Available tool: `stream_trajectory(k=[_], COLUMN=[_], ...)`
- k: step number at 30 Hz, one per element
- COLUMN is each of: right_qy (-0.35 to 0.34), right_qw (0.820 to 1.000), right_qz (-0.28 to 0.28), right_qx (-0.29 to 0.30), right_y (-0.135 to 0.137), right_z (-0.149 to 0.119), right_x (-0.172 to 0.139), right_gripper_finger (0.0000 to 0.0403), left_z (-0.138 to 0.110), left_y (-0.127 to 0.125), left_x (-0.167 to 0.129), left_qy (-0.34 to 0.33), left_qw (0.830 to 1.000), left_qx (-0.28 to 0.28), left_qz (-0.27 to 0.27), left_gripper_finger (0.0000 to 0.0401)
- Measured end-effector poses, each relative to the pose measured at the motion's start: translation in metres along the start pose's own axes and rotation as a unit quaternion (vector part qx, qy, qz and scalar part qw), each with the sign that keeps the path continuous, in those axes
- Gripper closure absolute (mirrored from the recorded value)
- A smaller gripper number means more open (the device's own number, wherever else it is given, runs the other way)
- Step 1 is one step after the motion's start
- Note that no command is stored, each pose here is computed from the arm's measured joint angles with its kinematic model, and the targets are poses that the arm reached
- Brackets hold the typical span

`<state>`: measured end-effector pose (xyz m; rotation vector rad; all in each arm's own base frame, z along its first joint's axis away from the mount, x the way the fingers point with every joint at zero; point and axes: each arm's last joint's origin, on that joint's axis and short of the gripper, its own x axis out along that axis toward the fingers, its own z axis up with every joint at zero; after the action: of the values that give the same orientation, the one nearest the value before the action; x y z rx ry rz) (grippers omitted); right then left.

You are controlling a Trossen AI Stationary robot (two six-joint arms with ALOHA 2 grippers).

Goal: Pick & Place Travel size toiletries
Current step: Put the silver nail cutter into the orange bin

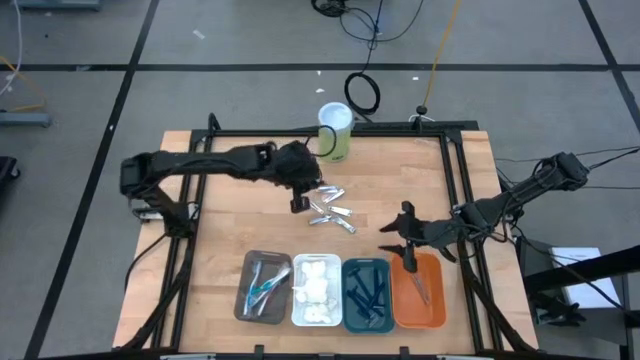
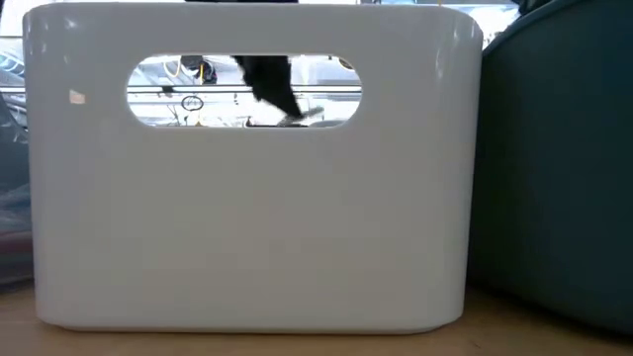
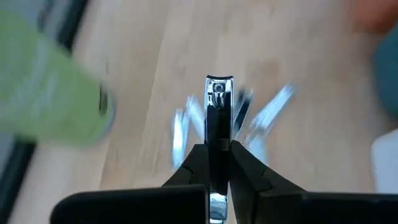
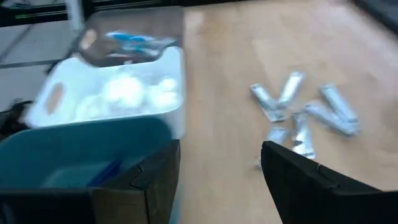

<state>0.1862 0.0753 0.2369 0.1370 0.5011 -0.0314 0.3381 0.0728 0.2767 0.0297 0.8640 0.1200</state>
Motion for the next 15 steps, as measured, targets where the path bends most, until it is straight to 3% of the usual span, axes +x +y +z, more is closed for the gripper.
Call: stream_trajectory(k=[4, 8, 12, 15], right_qy=[-0.013, -0.048, -0.129, -0.214], right_qw=[0.999, 0.997, 0.989, 0.974], right_qz=[-0.036, -0.053, -0.067, -0.077], right_qx=[0.005, 0.007, 0.006, 0.01], right_y=[-0.008, -0.02, -0.035, -0.046], right_z=[0.0, -0.006, -0.01, -0.011], right_x=[0.005, 0.017, 0.027, 0.03], right_gripper_finger=[0.019, 0.019, 0.019, 0.019], left_z=[0.003, -0.002, -0.009, -0.017], left_y=[-0.025, -0.044, -0.058, -0.066], left_x=[-0.005, 0.006, 0.016, 0.017], left_qy=[-0.076, -0.168, -0.295, -0.369], left_qw=[0.997, 0.985, 0.954, 0.927], left_qx=[0.031, 0.027, 0.042, 0.056], left_qz=[-0.015, -0.025, -0.029, -0.035], left_gripper_finger=[0.0387, 0.0387, 0.0387, 0.0387])
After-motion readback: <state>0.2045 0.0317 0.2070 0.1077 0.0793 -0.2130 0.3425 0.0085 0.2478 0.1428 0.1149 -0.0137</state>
